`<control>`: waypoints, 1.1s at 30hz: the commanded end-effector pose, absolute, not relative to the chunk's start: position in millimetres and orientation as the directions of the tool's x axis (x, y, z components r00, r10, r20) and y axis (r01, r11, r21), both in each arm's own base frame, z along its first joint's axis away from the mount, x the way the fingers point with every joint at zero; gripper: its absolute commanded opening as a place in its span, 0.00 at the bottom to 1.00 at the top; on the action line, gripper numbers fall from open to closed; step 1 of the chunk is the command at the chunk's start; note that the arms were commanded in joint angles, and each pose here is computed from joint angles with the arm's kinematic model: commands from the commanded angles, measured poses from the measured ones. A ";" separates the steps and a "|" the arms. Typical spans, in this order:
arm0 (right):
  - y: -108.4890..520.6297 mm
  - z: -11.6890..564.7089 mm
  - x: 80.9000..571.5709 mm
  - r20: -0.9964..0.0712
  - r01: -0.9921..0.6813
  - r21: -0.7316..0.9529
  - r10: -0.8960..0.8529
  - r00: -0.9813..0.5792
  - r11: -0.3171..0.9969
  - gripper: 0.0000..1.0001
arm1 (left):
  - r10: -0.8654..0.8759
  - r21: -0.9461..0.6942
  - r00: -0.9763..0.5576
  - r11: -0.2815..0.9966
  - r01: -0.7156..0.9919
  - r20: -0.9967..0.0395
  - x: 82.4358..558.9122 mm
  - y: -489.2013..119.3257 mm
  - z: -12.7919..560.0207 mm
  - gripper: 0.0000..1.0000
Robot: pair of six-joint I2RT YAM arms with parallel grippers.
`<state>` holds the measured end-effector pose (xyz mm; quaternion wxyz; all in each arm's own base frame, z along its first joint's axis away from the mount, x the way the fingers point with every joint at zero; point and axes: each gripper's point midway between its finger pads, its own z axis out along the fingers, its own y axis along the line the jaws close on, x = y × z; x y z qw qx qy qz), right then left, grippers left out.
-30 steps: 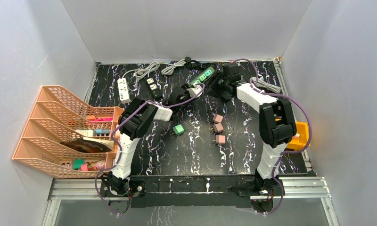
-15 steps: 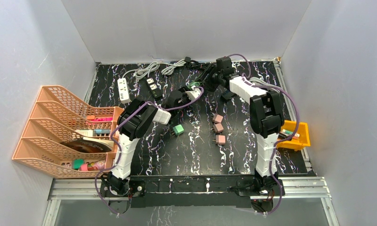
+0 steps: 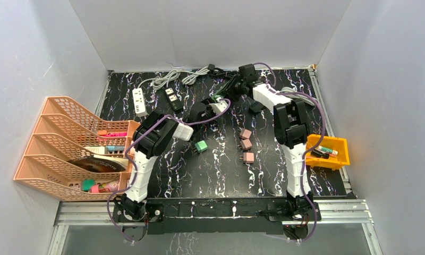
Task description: Pull the plug off the socket
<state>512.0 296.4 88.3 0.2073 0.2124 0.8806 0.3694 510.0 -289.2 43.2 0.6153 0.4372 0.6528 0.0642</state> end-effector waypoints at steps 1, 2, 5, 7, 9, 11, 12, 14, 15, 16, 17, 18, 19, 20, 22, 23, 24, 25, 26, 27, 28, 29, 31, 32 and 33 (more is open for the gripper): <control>314.7 90.3 517.5 -0.243 0.102 0.757 0.422 -0.873 0.646 0.07 | 0.602 0.619 0.189 0.669 0.410 -0.776 524.6 -290.8 79.9 0.00; 319.0 90.3 515.3 -0.237 0.076 0.766 0.390 -0.890 0.638 0.00 | 0.606 0.622 0.188 0.667 0.410 -0.773 525.3 -290.5 78.4 0.00; 323.6 93.3 507.3 -0.247 0.005 0.772 0.306 -0.920 0.636 0.00 | 0.616 0.626 0.178 0.660 0.415 -0.767 528.1 -291.5 74.2 0.00; 316.2 93.8 498.9 -0.254 -0.004 0.766 0.297 -0.921 0.642 0.00 | 0.630 0.629 0.158 0.653 0.422 -0.760 530.7 -291.4 68.7 0.00; 305.5 102.4 492.6 -0.270 -0.006 0.759 0.306 -0.913 0.652 0.00 | 0.650 0.637 0.134 0.647 0.418 -0.748 534.8 -289.7 62.9 0.00; 296.0 114.3 486.7 -0.287 -0.010 0.753 0.315 -0.905 0.658 0.00 | 0.661 0.643 0.117 0.648 0.409 -0.741 538.5 -287.6 59.0 0.00; 293.6 121.1 483.4 -0.297 -0.016 0.751 0.316 -0.901 0.660 0.00 | 0.664 0.643 0.109 0.649 0.406 -0.740 540.0 -287.1 58.3 0.00; 289.7 136.4 478.7 -0.318 -0.027 0.748 0.323 -0.891 0.663 0.00 | 0.668 0.641 0.093 0.652 0.405 -0.738 541.9 -286.4 54.9 0.00; 288.5 142.7 476.8 -0.327 -0.033 0.749 0.325 -0.888 0.662 0.00 | 0.669 0.638 0.085 0.654 0.406 -0.739 542.6 -285.9 53.3 0.00; 286.5 147.6 474.7 -0.332 -0.035 0.748 0.328 -0.885 0.663 0.00 | 0.669 0.638 0.081 0.656 0.404 -0.739 543.3 -285.8 53.1 0.00; 283.3 150.4 473.2 -0.337 -0.033 0.744 0.333 -0.881 0.668 0.00 | 0.672 0.638 0.073 0.656 0.402 -0.737 544.0 -284.5 52.1 0.00; 278.4 153.5 472.0 -0.338 -0.027 0.744 0.341 -0.877 0.667 0.00 | 0.673 0.638 0.067 0.658 0.399 -0.736 544.6 -283.3 51.6 0.00; 272.7 158.4 470.7 -0.336 -0.021 0.751 0.355 -0.872 0.660 0.00 | 0.676 0.640 0.062 0.659 0.396 -0.734 545.6 -282.3 51.7 0.00; 267.3 160.2 470.2 -0.331 -0.013 0.760 0.370 -0.868 0.650 0.00 | 0.680 0.640 0.052 0.658 0.396 -0.731 546.1 -280.3 50.4 0.00; 256.1 162.3 467.8 -0.308 0.016 0.778 0.402 -0.862 0.628 0.00 | 0.687 0.643 0.037 0.657 0.394 -0.725 547.9 -278.1 48.9 0.00; 251.9 163.5 466.3 -0.301 0.027 0.782 0.415 -0.859 0.623 0.00 | 0.691 0.644 0.030 0.656 0.395 -0.722 548.3 -277.3 47.1 0.00; 249.8 164.5 464.2 -0.295 0.038 0.784 0.426 -0.855 0.619 0.00 | 0.694 0.644 0.022 0.656 0.393 -0.720 549.1 -275.6 46.0 0.00; 248.8 165.1 461.5 -0.290 0.046 0.785 0.433 -0.853 0.618 0.00 | 0.695 0.645 0.016 0.657 0.391 -0.718 549.9 -274.5 45.5 0.00; 248.0 167.3 459.0 -0.292 0.046 0.786 0.436 -0.851 0.616 0.00 | 0.696 0.643 0.010 0.658 0.391 -0.718 550.2 -274.1 44.3 0.00; 247.7 168.4 457.0 -0.281 0.059 0.792 0.449 -0.848 0.607 0.00 | 0.697 0.643 0.006 0.659 0.391 -0.718 550.7 -274.2 43.5 0.00; 246.4 168.4 454.5 -0.273 0.072 0.794 0.460 -0.845 0.604 0.00 | 0.698 0.642 0.001 0.658 0.393 -0.716 550.6 -274.2 41.6 0.00; 244.5 169.8 453.8 -0.277 0.077 0.793 0.470 -0.838 0.605 0.00 | 0.697 0.641 0.001 0.658 0.394 -0.717 551.3 -274.6 41.7 0.00; 238.7 168.1 454.9 -0.299 0.087 0.774 0.483 -0.823 0.627 0.00 | 0.695 0.638 0.002 0.659 0.398 -0.719 552.3 -275.7 41.4 0.00; 235.5 165.7 455.1 -0.312 0.089 0.761 0.482 -0.819 0.643 0.00 | 0.693 0.635 0.001 0.660 0.401 -0.721 552.8 -276.5 41.2 0.00; 234.2 164.3 454.4 -0.314 0.092 0.756 0.483 -0.817 0.648 0.00 | 0.691 0.630 -0.002 0.661 0.407 -0.723 552.9 -276.8 40.1 0.00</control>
